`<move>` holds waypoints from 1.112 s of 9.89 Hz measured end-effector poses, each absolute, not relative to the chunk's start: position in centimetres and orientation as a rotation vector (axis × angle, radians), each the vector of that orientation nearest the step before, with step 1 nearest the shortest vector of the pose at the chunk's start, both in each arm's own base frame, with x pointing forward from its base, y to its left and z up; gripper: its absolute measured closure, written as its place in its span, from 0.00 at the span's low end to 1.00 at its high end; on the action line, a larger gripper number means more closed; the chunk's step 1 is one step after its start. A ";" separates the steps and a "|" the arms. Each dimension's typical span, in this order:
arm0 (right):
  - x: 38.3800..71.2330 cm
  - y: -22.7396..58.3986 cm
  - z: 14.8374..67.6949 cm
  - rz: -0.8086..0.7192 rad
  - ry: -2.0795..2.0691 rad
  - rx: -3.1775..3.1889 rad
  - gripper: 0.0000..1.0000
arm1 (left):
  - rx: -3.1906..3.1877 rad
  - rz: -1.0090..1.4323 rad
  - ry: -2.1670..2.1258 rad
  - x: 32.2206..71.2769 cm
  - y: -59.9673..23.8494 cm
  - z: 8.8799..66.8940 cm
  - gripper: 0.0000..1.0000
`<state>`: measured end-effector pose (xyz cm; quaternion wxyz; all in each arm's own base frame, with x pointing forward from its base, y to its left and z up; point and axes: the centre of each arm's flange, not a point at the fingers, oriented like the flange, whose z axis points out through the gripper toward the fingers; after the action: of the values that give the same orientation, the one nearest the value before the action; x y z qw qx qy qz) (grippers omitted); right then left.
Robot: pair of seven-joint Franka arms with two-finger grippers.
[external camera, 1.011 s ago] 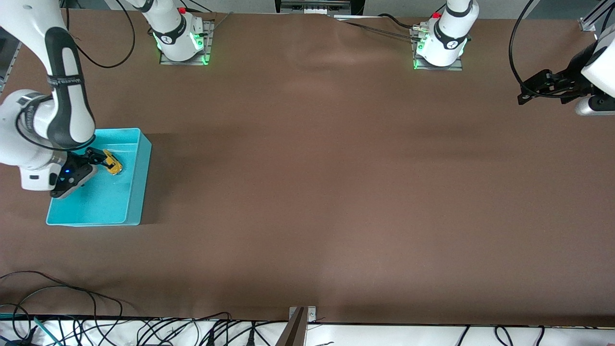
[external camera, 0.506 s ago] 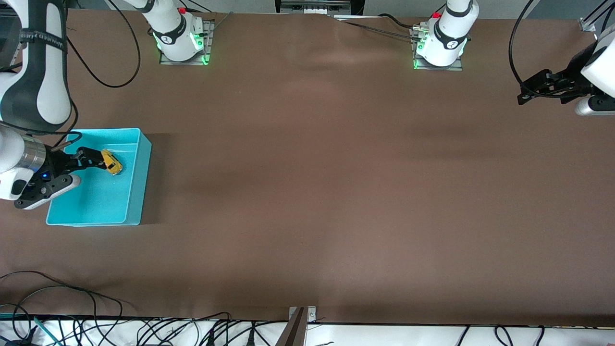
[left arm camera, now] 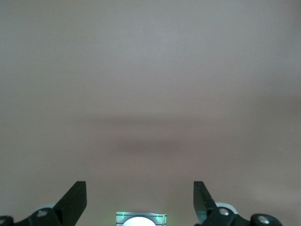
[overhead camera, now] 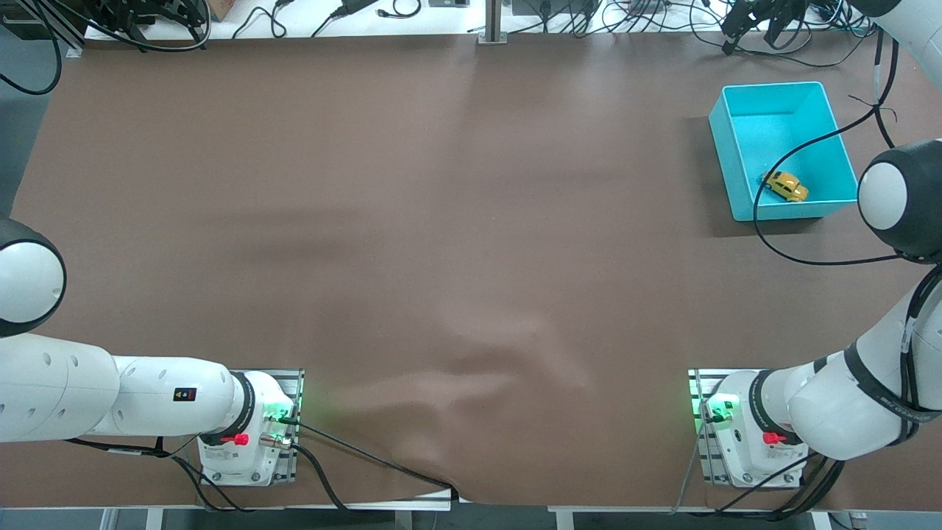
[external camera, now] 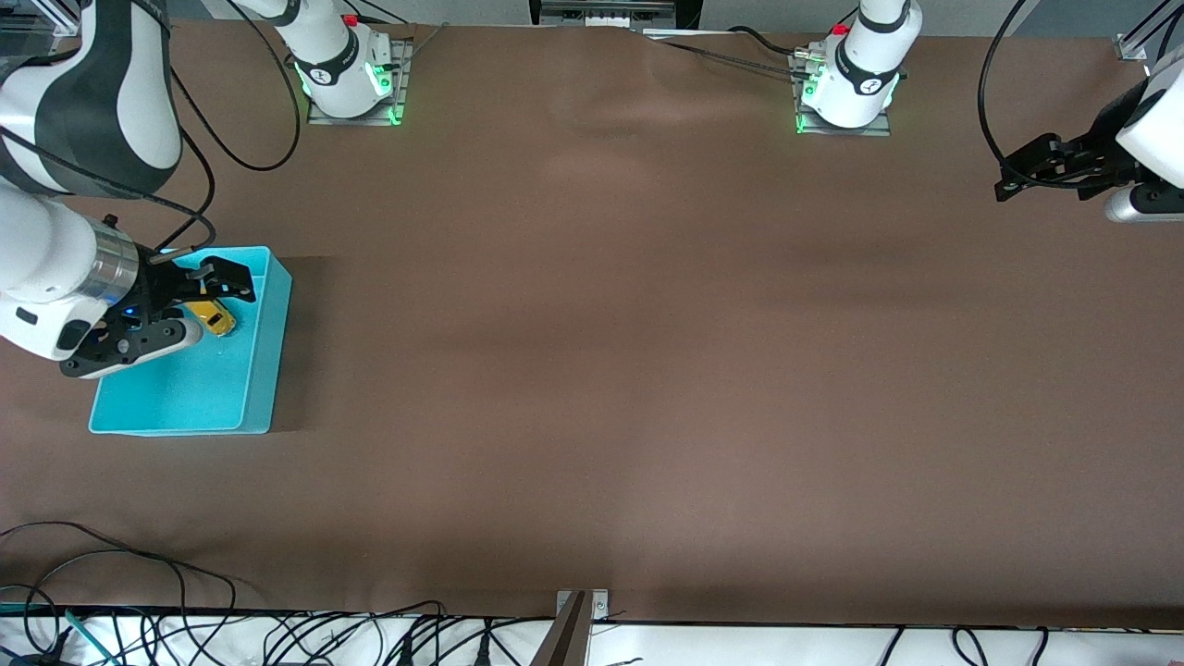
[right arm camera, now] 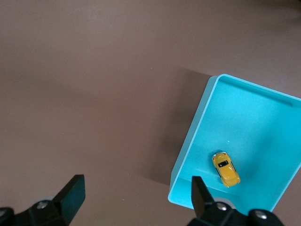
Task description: Wind up and store yellow beetle car
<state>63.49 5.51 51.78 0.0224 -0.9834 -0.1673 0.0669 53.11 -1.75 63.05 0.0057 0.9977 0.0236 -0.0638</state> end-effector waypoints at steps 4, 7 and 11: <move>63.1 4.8 52.7 0.200 -0.500 -3.044 0.00 | 3.123 -0.201 0.075 53.1 -1.7 63.0 0.00; 62.8 6.9 52.9 0.205 -0.421 -3.063 0.00 | 3.122 -0.201 0.072 53.1 -1.8 63.0 0.00; 61.8 9.1 54.2 0.209 -0.375 -3.132 0.00 | 3.122 -0.201 0.071 53.1 -1.8 63.0 0.00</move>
<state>61.78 9.11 54.23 -0.0098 -0.9907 -0.1186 0.0660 53.10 -1.85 63.04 0.0063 0.9976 0.0228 -0.0643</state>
